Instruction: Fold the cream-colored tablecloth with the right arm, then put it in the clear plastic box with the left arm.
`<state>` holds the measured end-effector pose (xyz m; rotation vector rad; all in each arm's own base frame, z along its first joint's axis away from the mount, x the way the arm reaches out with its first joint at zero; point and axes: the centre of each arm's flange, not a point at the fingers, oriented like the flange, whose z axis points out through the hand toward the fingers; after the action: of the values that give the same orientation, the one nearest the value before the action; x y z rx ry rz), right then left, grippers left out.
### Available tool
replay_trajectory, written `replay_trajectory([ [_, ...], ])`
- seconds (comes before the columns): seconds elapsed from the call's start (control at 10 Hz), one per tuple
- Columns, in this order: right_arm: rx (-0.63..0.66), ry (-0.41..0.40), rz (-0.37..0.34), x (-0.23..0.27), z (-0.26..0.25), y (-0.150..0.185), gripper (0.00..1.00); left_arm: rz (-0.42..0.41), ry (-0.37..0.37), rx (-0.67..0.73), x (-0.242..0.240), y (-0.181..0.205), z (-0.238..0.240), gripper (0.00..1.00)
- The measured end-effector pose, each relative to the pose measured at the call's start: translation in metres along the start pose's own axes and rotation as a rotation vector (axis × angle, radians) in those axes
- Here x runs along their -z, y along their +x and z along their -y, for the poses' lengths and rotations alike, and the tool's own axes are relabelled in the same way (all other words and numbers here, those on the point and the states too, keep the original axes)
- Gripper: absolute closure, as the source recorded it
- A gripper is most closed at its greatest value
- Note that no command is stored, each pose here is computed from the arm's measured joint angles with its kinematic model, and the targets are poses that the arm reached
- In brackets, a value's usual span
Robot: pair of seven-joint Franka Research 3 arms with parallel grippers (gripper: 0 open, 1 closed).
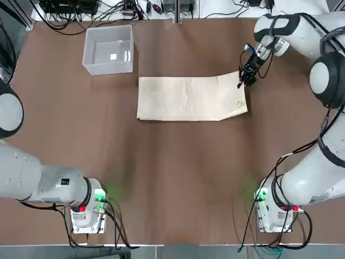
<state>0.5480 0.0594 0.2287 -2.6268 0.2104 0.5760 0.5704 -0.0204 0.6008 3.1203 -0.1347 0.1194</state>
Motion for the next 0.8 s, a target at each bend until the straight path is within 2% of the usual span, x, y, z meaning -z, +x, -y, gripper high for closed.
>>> replay_trajectory([
  [0.4, 0.021, 0.017, 0.003, 0.014, -0.004, -0.004, 0.92, -0.003, 0.002, 0.018, 0.001, 0.0, 0.011, 0.0],
  [0.6, 0.055, 0.036, 0.017, 0.041, 0.016, -0.015, 0.92, -0.003, 0.002, 0.018, 0.002, 0.0, 0.011, 0.0],
  [0.8, 0.046, 0.048, -0.015, 0.074, 0.041, -0.033, 0.92, -0.004, 0.002, 0.018, 0.002, 0.0, 0.011, 0.0],
])
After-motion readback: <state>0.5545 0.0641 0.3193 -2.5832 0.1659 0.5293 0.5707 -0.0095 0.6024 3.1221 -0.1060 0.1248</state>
